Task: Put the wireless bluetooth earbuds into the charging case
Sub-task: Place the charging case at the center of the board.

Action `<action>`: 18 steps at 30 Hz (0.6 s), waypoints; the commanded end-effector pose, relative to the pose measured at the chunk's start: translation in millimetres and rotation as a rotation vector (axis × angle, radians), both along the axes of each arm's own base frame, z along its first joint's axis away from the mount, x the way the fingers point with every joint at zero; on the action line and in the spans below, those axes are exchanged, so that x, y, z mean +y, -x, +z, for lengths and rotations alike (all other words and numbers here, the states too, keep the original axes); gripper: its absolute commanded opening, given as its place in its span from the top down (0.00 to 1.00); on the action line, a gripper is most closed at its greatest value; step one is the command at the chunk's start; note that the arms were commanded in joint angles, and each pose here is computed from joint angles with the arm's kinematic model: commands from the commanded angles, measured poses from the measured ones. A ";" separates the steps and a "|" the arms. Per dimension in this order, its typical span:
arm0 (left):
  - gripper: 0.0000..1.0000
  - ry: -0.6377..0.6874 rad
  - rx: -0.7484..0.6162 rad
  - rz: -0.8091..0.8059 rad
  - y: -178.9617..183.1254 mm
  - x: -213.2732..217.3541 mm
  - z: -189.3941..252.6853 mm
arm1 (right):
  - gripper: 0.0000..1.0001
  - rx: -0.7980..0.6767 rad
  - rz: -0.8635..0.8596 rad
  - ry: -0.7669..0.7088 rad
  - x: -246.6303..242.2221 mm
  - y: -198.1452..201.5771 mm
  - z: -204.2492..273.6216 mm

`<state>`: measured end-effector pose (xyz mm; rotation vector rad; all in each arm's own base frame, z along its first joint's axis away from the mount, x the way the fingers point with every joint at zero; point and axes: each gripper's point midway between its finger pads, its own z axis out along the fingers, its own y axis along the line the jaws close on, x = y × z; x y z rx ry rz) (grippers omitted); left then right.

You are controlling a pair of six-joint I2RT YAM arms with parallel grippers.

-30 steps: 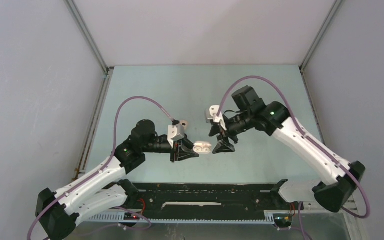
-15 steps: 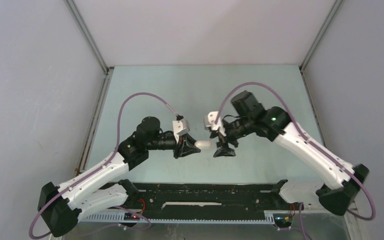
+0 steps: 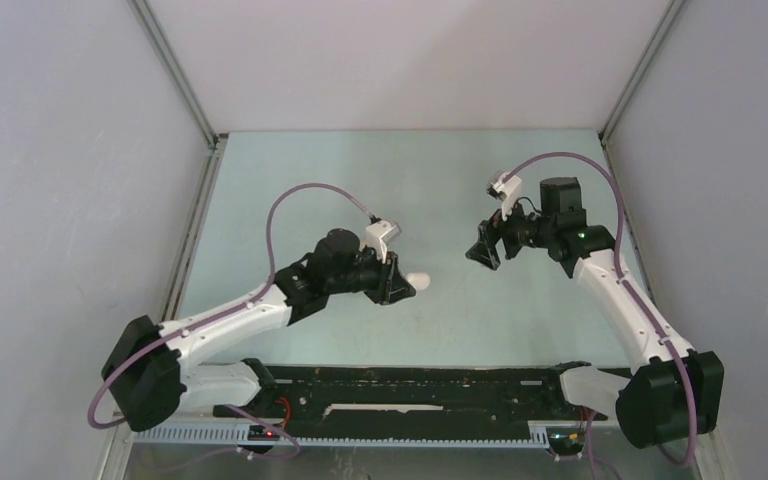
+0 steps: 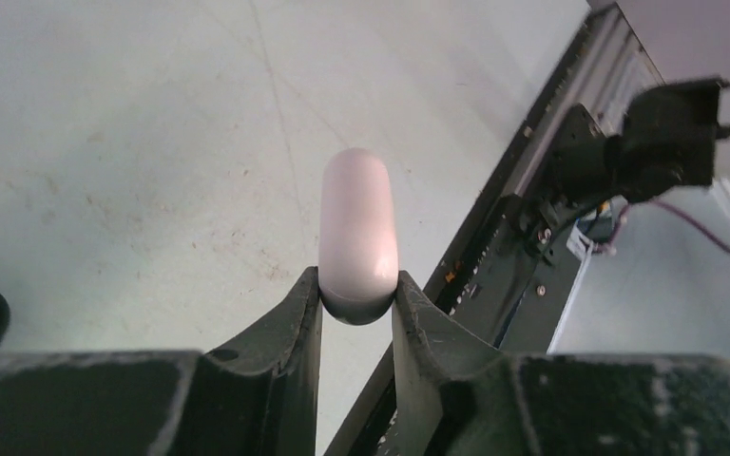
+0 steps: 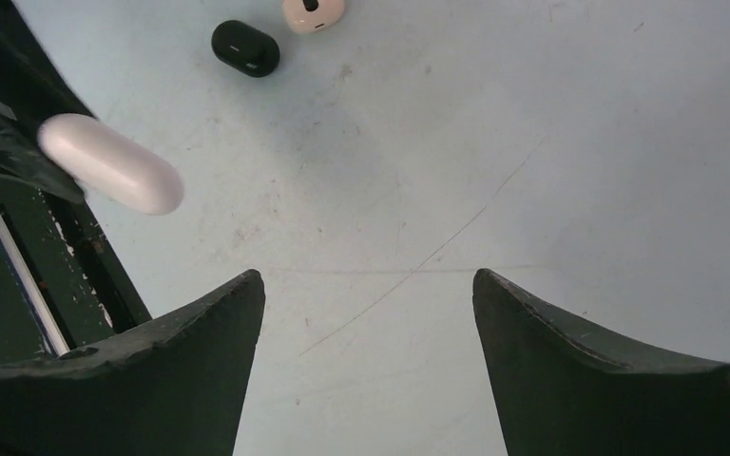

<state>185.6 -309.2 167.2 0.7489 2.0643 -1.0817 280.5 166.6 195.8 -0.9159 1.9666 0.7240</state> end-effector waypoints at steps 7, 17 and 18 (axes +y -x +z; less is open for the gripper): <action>0.74 0.174 0.302 0.390 -55.2 -35.8 -44.3 | 0.17 -0.105 0.022 -0.055 2.1 0.3 22.8; 0.68 0.111 0.445 0.350 -61.4 -66.7 -94.0 | 0.17 -0.096 0.042 -0.033 2.1 0.0 13.5; 0.67 0.105 0.464 0.354 -61.6 -68.3 -97.5 | 0.17 -0.092 0.042 -0.031 1.8 -0.5 12.1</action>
